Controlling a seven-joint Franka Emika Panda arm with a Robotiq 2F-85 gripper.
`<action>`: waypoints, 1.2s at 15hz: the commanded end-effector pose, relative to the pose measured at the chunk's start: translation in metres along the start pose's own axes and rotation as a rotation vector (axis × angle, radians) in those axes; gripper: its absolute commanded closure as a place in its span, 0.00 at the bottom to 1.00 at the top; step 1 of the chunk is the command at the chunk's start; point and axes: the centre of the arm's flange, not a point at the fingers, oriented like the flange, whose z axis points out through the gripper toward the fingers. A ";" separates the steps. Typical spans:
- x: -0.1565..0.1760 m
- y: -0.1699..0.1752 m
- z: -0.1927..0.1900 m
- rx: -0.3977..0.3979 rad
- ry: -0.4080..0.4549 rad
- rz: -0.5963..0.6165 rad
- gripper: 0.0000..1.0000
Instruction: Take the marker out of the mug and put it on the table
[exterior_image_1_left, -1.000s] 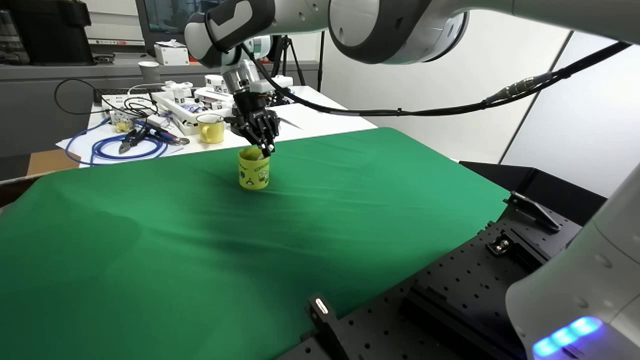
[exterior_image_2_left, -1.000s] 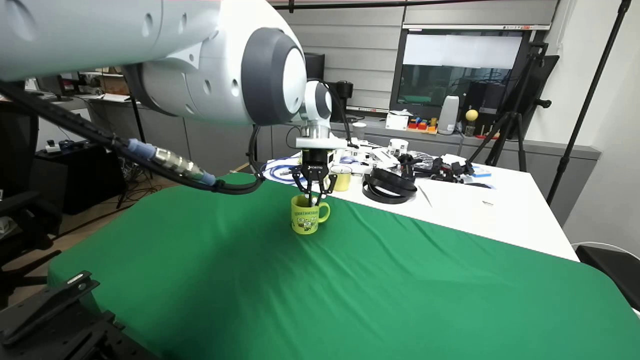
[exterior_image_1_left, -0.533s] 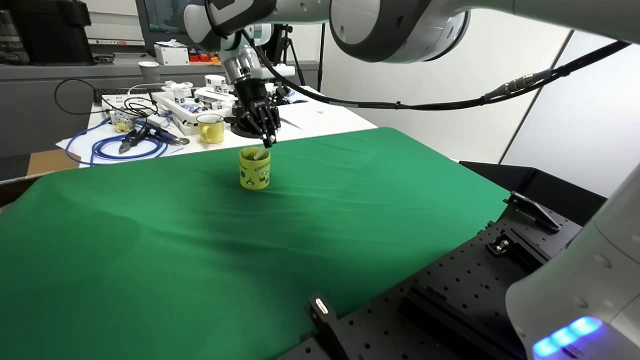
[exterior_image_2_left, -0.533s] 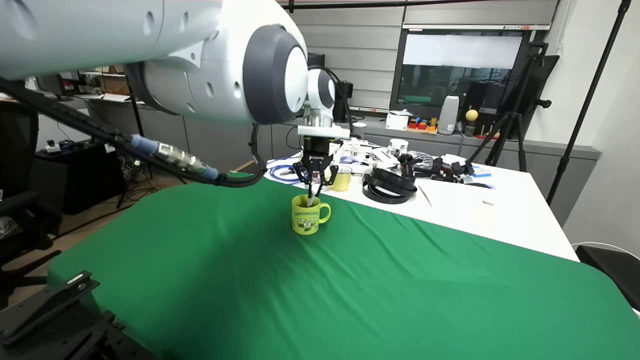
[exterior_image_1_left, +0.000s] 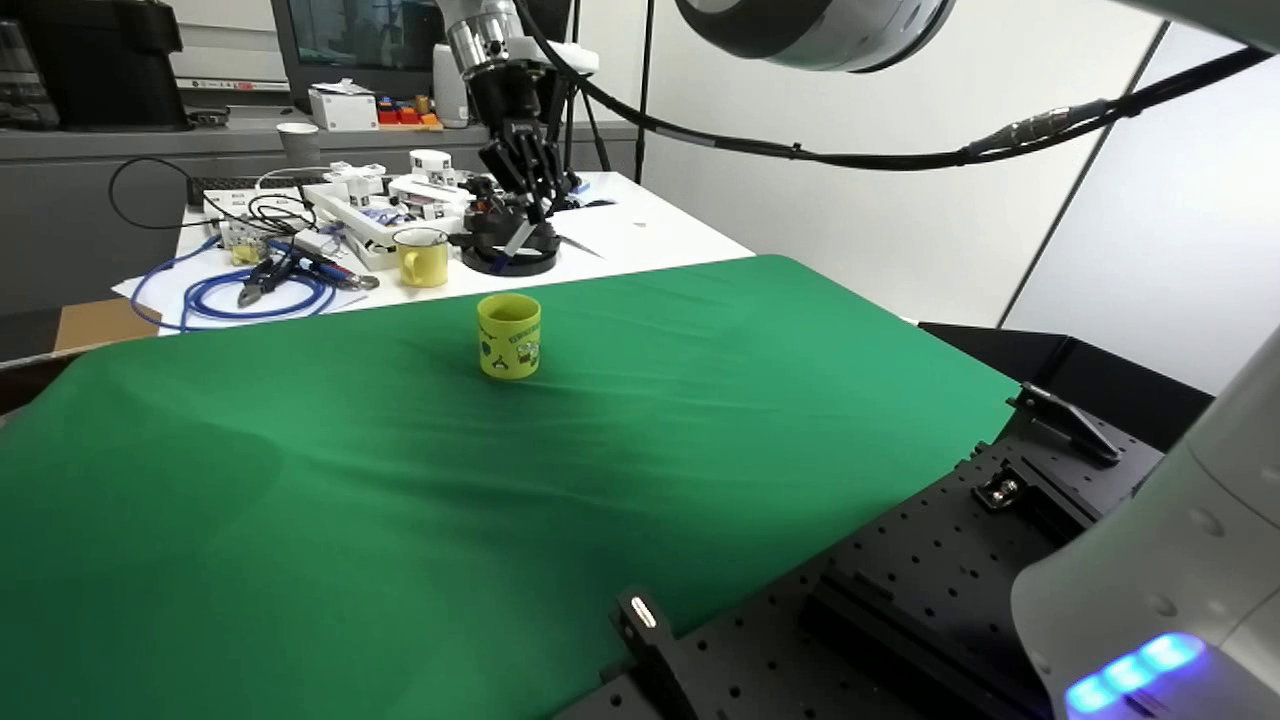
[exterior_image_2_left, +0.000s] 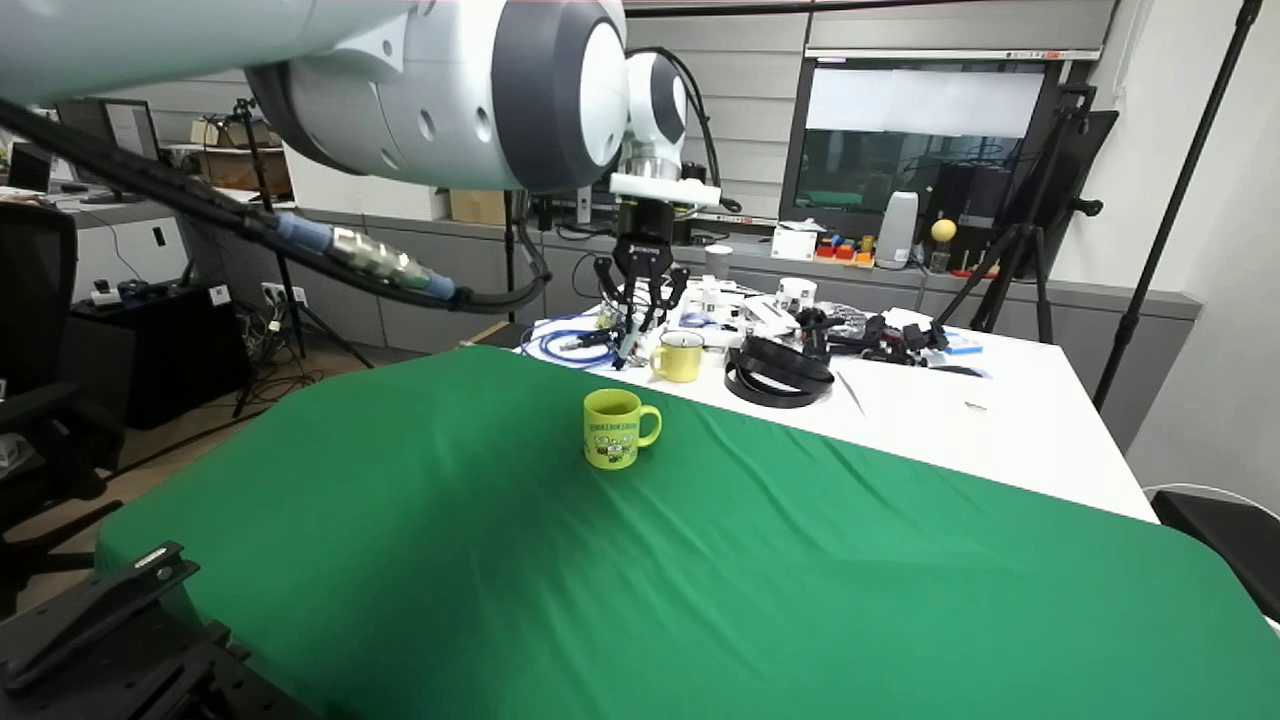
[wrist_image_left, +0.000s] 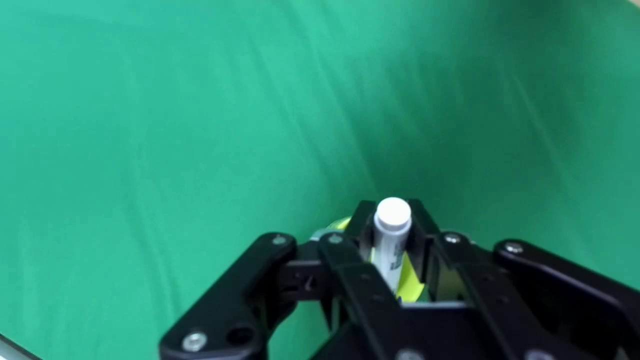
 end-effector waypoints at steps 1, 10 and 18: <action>-0.022 0.001 -0.018 0.046 -0.041 -0.061 0.95; -0.024 -0.061 0.055 0.087 -0.169 -0.371 0.95; -0.002 -0.092 0.108 0.036 -0.085 -0.721 0.95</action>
